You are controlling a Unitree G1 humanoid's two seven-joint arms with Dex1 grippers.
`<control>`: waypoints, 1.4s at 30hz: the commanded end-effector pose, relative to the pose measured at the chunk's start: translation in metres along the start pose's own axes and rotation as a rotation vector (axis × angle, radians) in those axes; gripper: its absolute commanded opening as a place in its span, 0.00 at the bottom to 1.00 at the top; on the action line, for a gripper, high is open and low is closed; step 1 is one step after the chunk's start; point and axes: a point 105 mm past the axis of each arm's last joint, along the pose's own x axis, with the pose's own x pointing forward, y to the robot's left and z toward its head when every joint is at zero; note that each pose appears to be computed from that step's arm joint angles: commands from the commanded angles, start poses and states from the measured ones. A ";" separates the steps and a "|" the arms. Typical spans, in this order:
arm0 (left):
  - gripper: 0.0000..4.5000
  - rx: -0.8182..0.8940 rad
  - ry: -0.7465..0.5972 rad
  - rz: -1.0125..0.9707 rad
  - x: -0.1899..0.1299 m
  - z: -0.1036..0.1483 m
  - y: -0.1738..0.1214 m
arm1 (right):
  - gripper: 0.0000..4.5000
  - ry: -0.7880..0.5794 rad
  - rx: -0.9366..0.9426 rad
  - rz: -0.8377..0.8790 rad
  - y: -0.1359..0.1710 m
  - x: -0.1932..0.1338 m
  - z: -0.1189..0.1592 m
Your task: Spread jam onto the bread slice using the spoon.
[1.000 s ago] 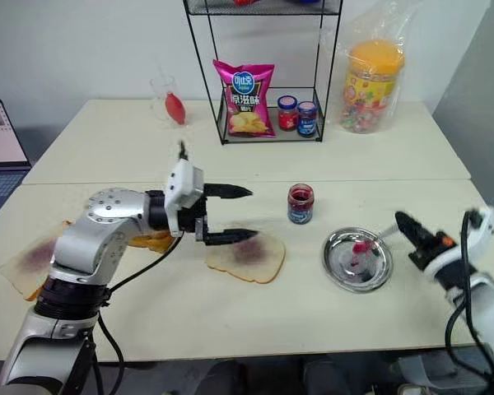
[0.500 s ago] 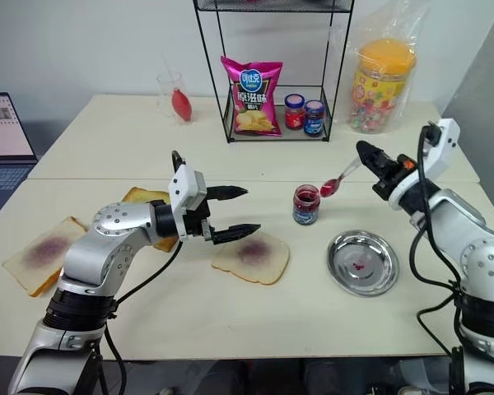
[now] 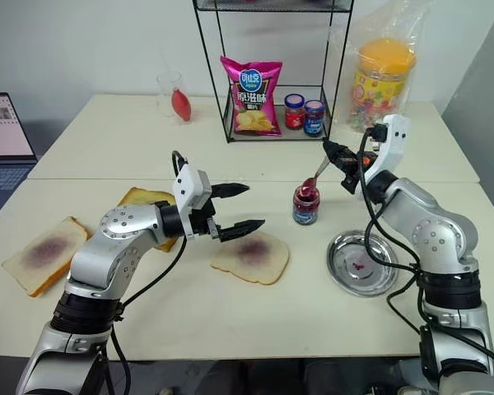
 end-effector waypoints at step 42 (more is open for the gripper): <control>1.00 0.027 -0.040 0.062 -0.012 0.015 0.005 | 0.01 0.068 0.146 -0.077 0.004 0.015 -0.027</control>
